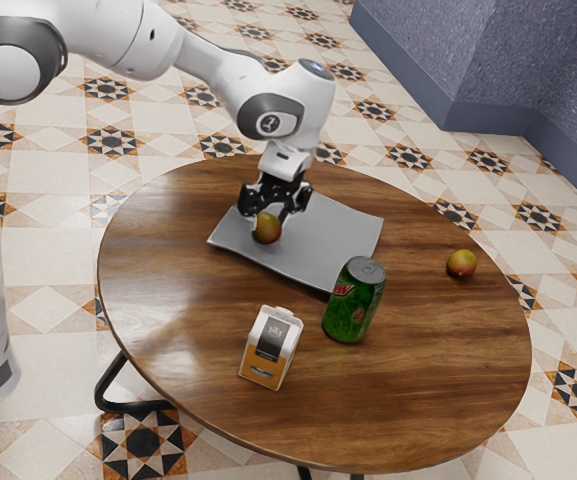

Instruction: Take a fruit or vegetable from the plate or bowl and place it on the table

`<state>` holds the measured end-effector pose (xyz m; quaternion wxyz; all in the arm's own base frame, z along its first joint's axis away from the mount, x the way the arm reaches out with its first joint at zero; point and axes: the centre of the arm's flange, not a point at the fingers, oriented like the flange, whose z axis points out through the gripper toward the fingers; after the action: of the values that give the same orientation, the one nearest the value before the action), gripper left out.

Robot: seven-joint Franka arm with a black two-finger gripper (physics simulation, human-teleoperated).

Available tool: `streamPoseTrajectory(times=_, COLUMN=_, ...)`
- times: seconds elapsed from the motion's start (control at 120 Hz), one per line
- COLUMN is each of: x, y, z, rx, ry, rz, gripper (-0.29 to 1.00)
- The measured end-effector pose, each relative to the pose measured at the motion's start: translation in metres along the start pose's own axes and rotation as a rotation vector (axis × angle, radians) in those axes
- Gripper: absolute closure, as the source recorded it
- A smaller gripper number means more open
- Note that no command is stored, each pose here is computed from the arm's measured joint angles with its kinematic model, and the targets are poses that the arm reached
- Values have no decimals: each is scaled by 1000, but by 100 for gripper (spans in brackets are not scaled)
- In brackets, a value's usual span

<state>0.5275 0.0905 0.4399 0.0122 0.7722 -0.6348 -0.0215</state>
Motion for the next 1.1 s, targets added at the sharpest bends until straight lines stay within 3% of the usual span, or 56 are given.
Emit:
streamPoseTrajectory(times=0.125, x=1, y=-2, z=-2, rx=21, ry=3, rz=-11, gripper=42)
streamPoseTrajectory(times=0.592, x=15, y=-9, z=-39, rx=111, ry=3, rz=-22, gripper=45)
streamPoseTrajectory(times=0.892, x=83, y=7, z=-54, rx=112, ry=5, rz=53, gripper=45)
streamPoseTrajectory(times=1.1, x=96, y=11, z=-55, rx=103, ry=13, rz=42, gripper=45)
